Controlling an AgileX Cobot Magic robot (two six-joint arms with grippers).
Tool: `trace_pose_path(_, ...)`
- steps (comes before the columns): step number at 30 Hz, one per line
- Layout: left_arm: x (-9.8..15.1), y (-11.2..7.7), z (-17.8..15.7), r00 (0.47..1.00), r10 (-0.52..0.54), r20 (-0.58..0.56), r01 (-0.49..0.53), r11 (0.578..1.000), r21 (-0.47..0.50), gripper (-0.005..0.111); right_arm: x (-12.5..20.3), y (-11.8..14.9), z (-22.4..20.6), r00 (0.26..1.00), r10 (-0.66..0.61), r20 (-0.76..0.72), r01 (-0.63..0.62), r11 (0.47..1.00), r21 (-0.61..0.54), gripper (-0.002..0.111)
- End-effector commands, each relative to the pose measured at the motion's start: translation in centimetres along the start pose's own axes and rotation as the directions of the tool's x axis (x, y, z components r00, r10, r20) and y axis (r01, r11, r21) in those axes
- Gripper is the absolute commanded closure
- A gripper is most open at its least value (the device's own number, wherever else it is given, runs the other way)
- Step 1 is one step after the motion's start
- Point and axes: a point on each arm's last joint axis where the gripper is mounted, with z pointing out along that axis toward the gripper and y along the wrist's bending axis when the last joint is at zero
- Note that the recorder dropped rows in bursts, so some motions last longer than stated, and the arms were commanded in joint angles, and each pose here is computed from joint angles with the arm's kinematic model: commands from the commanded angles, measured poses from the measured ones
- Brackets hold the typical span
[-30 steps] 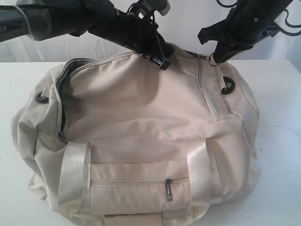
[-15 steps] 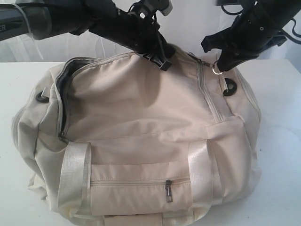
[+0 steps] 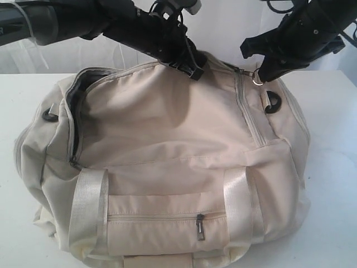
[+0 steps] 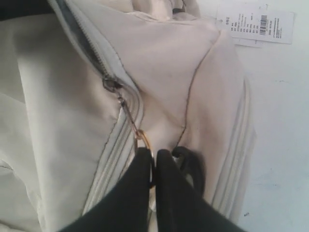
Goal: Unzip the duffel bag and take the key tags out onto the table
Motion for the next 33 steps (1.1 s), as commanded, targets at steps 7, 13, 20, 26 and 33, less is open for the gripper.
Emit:
trace_pose_path(7, 0.5, 3.9, -1.9, 1.0, 0.013, 0.016, -0.01, 0.985, -0.173, 0.107, 2.7, -1.8, 1.1, 0.995, 0.001, -0.099, 0.008, 0.996, 0.092, 0.108)
trace_pose_path(13, 0.7, 2.0, -1.4, 0.998, 0.051, -0.046, -0.053, 0.998, -0.038, 0.107, 1.2, -1.6, 1.9, 0.998, 0.012, 0.057, -0.015, 0.999, 0.05, 0.108)
trace_pose_path(20, -1.4, -0.3, -2.5, 0.997, 0.081, -0.006, -0.08, 0.987, 0.138, 0.107, 0.3, -1.3, 3.8, 0.993, 0.034, 0.117, -0.031, 0.999, -0.03, 0.108)
trace_pose_path(26, -3.5, -0.5, -4.1, 0.994, 0.088, 0.059, -0.095, 0.986, 0.138, 0.107, 0.0, -0.5, 4.4, 0.99, 0.056, 0.131, -0.038, 0.99, -0.134, 0.108)
trace_pose_path(33, -4.2, -0.2, -4.8, 0.991, 0.093, 0.093, -0.102, 0.991, 0.091, 0.107, 0.8, 0.1, 4.4, 0.997, 0.069, 0.041, -0.06, 0.978, -0.2, 0.108)
